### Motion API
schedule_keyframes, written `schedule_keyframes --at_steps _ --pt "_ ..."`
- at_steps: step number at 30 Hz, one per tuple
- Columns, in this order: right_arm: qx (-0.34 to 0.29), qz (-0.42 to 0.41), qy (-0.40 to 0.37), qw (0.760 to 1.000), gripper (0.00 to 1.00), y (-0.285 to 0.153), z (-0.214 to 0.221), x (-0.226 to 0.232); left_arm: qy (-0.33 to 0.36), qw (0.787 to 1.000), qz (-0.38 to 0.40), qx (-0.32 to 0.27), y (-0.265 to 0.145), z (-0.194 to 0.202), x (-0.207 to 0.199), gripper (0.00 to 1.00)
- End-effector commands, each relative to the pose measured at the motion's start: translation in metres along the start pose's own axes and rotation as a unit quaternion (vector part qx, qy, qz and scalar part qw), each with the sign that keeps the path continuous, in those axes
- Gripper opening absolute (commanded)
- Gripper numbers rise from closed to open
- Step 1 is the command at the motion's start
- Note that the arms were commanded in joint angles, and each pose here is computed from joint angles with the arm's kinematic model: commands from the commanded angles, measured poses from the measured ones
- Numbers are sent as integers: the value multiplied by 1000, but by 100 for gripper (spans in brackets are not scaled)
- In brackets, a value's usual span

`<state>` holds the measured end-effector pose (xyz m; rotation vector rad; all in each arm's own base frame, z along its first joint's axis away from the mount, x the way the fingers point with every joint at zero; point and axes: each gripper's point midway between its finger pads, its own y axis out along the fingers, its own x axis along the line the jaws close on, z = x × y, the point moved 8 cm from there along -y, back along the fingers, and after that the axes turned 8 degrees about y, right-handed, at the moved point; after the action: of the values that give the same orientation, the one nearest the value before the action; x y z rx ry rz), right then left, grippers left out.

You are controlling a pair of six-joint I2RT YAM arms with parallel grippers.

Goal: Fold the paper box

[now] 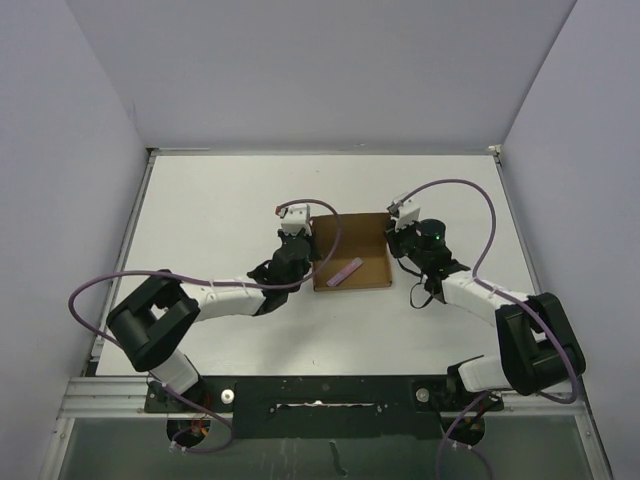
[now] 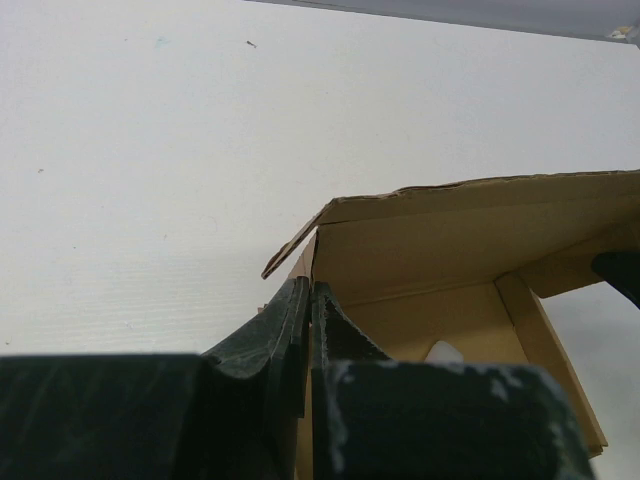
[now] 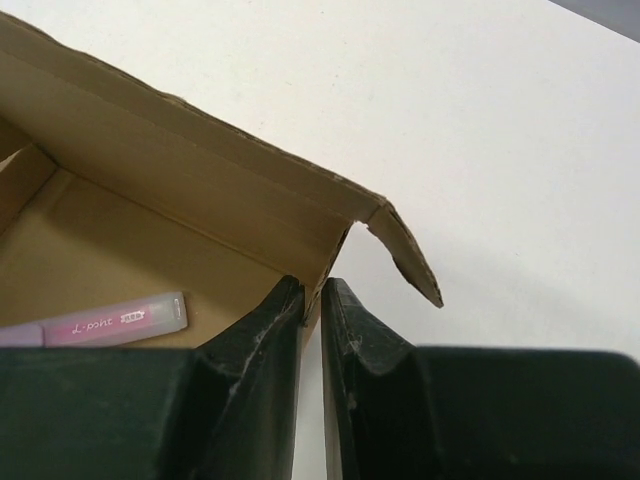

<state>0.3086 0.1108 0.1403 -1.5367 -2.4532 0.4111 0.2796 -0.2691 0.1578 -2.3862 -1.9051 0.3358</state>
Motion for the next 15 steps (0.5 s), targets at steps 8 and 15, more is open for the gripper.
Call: schedule_keyframes --at_steps 8,15 --pt "4 -70 -3 998 12 -13 -4 22 -25 997 77 3 -22 -3 -24 0" --pt "27 -78 1 997 11 -17 1 24 -24 997 74 13 -32 3 -19 0"
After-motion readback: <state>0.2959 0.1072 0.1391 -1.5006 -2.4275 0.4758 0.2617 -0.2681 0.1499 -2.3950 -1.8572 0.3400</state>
